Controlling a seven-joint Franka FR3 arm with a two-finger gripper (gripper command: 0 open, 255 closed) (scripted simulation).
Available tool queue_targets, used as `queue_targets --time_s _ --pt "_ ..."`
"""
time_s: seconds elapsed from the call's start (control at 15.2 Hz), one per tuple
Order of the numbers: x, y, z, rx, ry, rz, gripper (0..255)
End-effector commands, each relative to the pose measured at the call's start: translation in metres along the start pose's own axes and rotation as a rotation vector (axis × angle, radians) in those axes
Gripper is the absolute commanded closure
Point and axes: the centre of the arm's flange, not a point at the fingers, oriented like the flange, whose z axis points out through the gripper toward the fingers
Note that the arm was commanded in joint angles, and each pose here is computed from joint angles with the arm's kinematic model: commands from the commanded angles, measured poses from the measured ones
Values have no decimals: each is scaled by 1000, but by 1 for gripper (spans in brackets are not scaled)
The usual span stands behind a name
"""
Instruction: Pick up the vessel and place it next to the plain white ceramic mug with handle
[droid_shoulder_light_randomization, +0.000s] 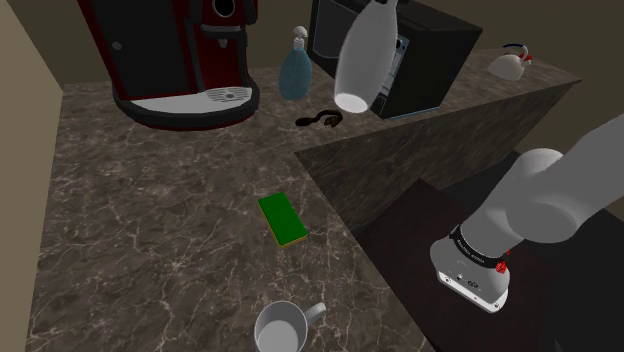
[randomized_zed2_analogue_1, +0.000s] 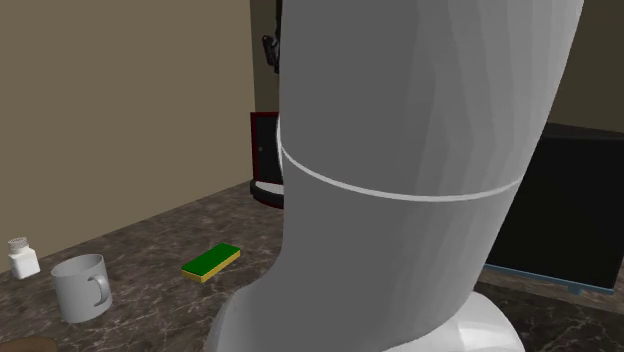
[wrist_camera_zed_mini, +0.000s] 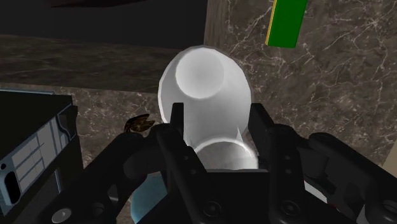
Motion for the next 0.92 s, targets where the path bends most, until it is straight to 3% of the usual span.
queue_targets --time_s 0.0,0.86 --pt "-26 -11 -7 -1 0 1 255" --pt "-176 -83 -46 -1 0 1 255"
